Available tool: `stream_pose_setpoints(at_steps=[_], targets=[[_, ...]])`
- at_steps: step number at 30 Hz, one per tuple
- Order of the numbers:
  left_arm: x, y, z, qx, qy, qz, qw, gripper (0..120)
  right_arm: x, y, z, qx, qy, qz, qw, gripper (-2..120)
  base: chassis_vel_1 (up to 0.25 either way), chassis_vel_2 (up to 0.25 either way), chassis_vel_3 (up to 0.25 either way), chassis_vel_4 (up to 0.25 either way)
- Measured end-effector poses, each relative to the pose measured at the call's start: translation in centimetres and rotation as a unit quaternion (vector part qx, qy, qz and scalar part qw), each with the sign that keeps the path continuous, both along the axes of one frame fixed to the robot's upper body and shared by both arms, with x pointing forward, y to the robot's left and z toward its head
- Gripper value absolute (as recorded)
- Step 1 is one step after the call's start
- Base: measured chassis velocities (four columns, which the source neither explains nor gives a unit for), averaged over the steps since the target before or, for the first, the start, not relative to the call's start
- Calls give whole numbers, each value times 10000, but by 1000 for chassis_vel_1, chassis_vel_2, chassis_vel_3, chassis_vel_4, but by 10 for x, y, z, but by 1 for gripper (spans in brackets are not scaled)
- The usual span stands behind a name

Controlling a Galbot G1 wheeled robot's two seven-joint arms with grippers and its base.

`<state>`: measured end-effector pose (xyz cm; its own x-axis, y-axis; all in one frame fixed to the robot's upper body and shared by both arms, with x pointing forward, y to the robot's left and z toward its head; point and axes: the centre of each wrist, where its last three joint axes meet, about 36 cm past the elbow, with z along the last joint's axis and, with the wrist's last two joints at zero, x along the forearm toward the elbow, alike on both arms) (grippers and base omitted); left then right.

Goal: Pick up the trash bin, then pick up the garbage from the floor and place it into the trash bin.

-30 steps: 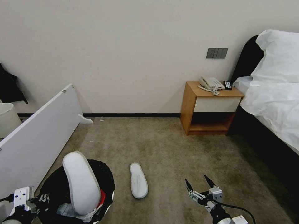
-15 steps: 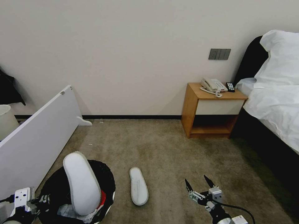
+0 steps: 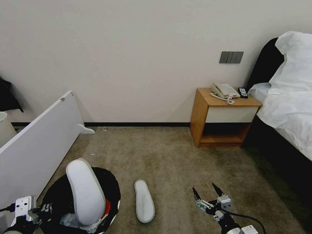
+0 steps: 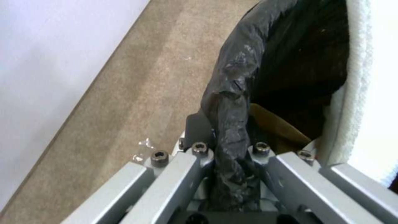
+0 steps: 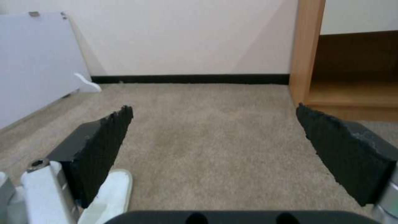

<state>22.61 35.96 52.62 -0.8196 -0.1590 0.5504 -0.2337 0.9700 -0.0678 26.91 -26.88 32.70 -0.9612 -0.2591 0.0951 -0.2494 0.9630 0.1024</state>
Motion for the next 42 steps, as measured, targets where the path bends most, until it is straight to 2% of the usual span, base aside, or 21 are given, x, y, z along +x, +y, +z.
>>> stream_pose_setpoints(at_steps=[16,23,32,42], targets=[[0,2,-5,93,95,82,9999,3,-2,1,0,-102,-6,49,9999,100,-25,28,23,-29],[0,2,-5,195,-44,-23,9998,3,-3,1,-1,-111,-32,95,9999,100,0,0,0,0],[2,6,-5,437,-247,3,9987,3,-3,1,-1,-112,-50,121,9999,100,0,0,0,0],[6,16,-11,598,-262,82,9978,3,-6,2,-3,-107,-7,159,9998,100,0,0,0,0]])
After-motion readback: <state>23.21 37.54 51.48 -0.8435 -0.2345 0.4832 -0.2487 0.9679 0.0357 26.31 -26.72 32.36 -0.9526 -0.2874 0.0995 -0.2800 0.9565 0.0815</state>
